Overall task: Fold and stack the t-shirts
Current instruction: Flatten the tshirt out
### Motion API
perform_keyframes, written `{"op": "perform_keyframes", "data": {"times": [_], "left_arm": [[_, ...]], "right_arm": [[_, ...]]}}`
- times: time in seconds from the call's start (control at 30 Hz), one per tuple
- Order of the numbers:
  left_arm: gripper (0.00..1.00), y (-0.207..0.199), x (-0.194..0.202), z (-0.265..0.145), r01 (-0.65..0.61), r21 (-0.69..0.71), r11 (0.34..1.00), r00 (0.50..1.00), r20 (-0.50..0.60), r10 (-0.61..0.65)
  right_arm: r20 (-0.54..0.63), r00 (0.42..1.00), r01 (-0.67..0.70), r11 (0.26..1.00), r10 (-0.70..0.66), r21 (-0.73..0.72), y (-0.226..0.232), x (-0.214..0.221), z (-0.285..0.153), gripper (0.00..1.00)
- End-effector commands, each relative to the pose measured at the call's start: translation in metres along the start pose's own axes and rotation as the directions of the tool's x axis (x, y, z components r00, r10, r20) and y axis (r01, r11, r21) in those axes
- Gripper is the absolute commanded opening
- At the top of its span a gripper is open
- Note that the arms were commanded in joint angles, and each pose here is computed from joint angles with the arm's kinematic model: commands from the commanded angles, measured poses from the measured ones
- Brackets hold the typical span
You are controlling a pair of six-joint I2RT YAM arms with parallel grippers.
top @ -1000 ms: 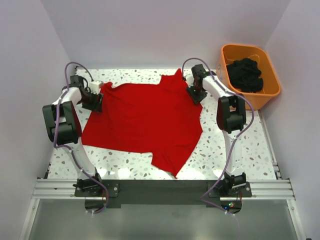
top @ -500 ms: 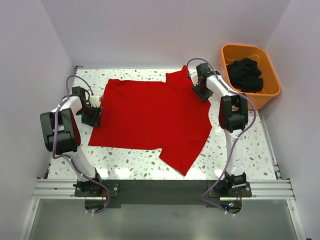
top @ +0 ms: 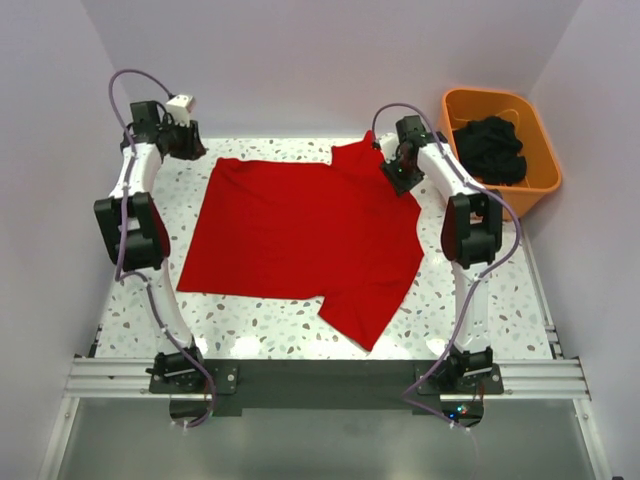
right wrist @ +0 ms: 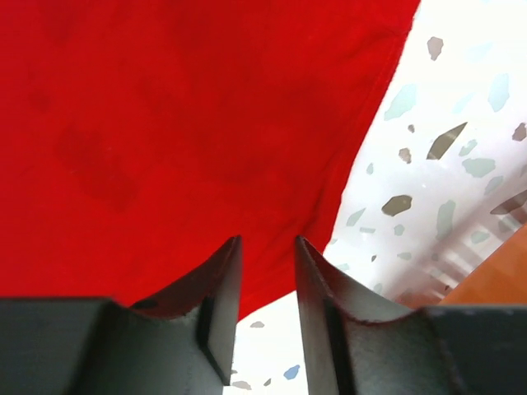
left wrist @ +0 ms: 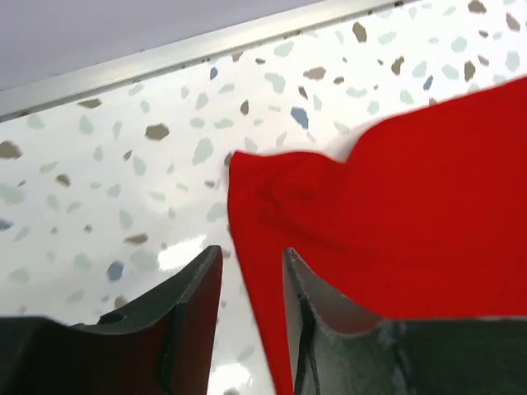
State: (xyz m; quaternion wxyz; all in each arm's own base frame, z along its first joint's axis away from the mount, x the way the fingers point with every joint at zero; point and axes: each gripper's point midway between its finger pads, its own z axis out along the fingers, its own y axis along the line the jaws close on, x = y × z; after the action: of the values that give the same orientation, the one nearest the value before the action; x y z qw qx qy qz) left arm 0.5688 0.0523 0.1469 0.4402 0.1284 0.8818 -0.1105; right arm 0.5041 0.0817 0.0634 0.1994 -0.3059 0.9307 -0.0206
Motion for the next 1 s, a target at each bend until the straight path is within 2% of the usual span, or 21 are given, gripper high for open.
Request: {"op": "perform_keyframes", "data": {"times": [0.0,0.13,0.23,0.4,0.63,0.8,0.87,0.97], "left_arm": [[0.40,-0.007,-0.021,0.042,0.066,0.086,0.994,0.993,0.093,-0.074],[0.33,-0.022,-0.033,0.070,0.044,0.124,0.991,0.984,0.165,-0.064],[0.31,-0.029,-0.026,0.089,0.056,0.133,0.990,0.984,0.160,-0.077],[0.27,-0.007,-0.001,0.117,0.117,0.028,0.993,0.987,0.112,-0.120],[0.24,0.021,0.025,0.136,0.130,-0.110,0.985,0.990,0.066,-0.123],[0.23,0.035,0.018,0.137,0.125,-0.160,0.979,0.990,0.083,-0.113],[0.26,0.046,0.012,0.134,0.094,-0.217,0.972,0.993,0.092,-0.076],[0.41,0.054,-0.010,0.121,0.094,-0.215,0.972,0.987,0.148,-0.063]], "right_arm": [[0.036,0.999,-0.013,0.999,0.014,-0.031,0.009,-0.005,-0.031,0.33],[-0.009,1.000,-0.020,0.997,0.019,-0.070,0.020,0.011,-0.022,0.31],[-0.034,0.999,-0.026,0.996,0.023,-0.089,0.025,0.020,-0.017,0.30],[-0.074,0.997,-0.021,0.994,0.013,-0.103,0.030,0.031,-0.008,0.30],[-0.148,0.989,0.010,0.997,-0.021,-0.073,0.026,0.054,0.021,0.29],[-0.150,0.988,0.047,0.999,-0.046,0.002,0.008,0.049,0.037,0.28],[-0.173,0.983,0.063,0.998,-0.057,0.031,0.001,0.051,0.046,0.28],[-0.134,0.989,0.083,0.992,-0.070,0.091,-0.014,0.034,0.048,0.29]]}}
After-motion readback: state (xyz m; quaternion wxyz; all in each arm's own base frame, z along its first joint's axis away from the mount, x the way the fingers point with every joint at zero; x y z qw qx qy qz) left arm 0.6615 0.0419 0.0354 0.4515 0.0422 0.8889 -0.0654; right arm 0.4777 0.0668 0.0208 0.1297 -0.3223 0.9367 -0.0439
